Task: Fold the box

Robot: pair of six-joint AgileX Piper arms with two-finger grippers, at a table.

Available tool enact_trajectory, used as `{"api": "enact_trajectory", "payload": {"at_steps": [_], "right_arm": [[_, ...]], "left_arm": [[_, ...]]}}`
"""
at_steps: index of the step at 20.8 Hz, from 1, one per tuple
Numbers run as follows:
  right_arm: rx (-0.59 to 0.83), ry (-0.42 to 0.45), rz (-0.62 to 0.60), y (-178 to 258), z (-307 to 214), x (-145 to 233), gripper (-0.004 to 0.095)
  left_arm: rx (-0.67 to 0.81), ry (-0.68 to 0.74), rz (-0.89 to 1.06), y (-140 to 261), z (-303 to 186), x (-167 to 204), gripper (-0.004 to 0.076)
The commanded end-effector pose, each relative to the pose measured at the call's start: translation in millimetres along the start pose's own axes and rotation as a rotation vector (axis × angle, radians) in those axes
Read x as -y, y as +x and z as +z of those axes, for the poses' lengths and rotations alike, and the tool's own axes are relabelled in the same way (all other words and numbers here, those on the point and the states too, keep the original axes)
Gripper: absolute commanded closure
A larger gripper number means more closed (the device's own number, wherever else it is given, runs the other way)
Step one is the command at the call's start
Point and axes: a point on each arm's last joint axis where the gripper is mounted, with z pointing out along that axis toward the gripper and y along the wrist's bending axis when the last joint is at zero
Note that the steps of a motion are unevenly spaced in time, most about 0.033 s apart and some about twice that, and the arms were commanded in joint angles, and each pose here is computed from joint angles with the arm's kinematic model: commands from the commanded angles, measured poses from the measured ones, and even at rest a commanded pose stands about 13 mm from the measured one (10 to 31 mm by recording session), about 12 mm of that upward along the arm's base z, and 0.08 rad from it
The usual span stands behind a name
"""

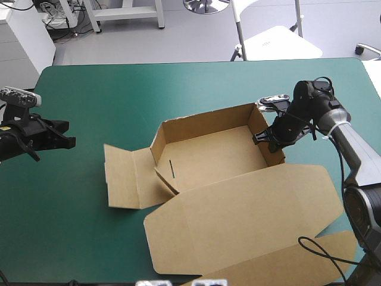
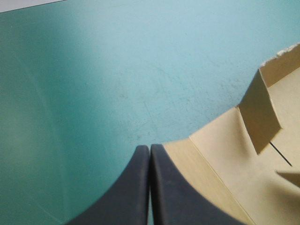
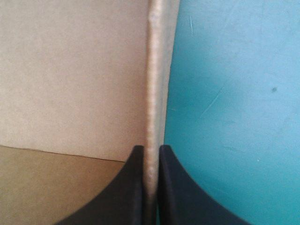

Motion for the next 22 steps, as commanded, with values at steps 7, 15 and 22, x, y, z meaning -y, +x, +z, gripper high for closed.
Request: {"api": "enact_trajectory", "payload": {"at_steps": [7,15,22], "right_arm": [[0.047,-0.009,-0.031,3,-25,-6,0.0926],[0.352,0.083,-0.104,18,-130,-24,0.0927],[0.521,0.245,-0.170,69,-199,-36,0.0927]], "left_arm": [[0.085,-0.008,-0.021,-12,-10,4,0.0734],[0.095,-0.019,-0.138,-12,6,-9,0.0734],[0.043,-0.006,-0.264,-3,49,-37,0.0734]]}}
